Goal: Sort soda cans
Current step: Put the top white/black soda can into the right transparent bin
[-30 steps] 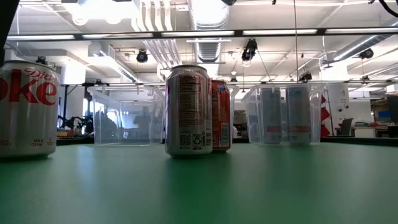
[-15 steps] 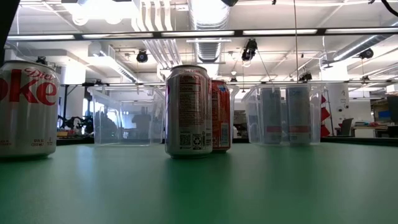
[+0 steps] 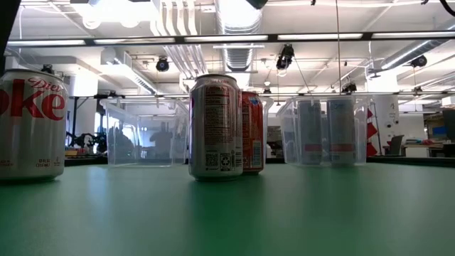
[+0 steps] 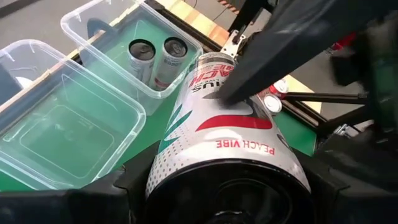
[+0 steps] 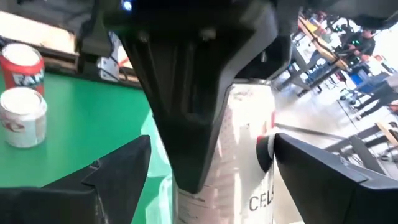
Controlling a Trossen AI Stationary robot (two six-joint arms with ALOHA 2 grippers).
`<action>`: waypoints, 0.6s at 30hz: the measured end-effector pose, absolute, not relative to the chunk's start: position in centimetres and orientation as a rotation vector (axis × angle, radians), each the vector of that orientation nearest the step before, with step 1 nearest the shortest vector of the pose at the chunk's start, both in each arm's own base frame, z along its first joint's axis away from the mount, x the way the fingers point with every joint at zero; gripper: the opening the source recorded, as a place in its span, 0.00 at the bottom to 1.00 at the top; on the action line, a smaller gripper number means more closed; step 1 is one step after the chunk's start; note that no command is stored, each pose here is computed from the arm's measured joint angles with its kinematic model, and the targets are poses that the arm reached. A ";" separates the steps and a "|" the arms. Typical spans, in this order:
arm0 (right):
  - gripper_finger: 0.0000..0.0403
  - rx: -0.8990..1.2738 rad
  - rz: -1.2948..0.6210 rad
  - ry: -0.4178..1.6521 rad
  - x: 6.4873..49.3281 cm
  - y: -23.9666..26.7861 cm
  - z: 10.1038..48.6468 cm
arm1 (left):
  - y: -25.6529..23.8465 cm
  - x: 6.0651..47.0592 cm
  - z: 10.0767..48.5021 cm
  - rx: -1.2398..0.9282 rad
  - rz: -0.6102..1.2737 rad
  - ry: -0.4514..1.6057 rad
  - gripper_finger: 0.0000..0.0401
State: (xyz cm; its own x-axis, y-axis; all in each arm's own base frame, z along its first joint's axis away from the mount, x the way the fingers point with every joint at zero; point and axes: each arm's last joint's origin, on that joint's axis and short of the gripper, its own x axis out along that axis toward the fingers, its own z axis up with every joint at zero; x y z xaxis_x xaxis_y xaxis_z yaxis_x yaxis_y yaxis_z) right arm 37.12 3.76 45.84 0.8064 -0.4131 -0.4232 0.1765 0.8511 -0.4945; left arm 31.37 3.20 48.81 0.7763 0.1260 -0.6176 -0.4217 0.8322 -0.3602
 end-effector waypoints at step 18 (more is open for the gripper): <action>0.71 -0.423 -0.393 0.716 36.5 3.4 44.0 | 2.9 30.4 49.4 -0.542 0.276 0.611 0.60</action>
State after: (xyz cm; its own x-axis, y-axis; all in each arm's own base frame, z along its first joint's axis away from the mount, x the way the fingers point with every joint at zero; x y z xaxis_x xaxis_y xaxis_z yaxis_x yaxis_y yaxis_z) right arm 36.49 3.36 44.04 0.6894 -0.4807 -0.5419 0.1989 0.8449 -0.4965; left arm 30.41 2.94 49.43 0.7888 0.0878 -0.6084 -0.3987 0.8263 -0.3978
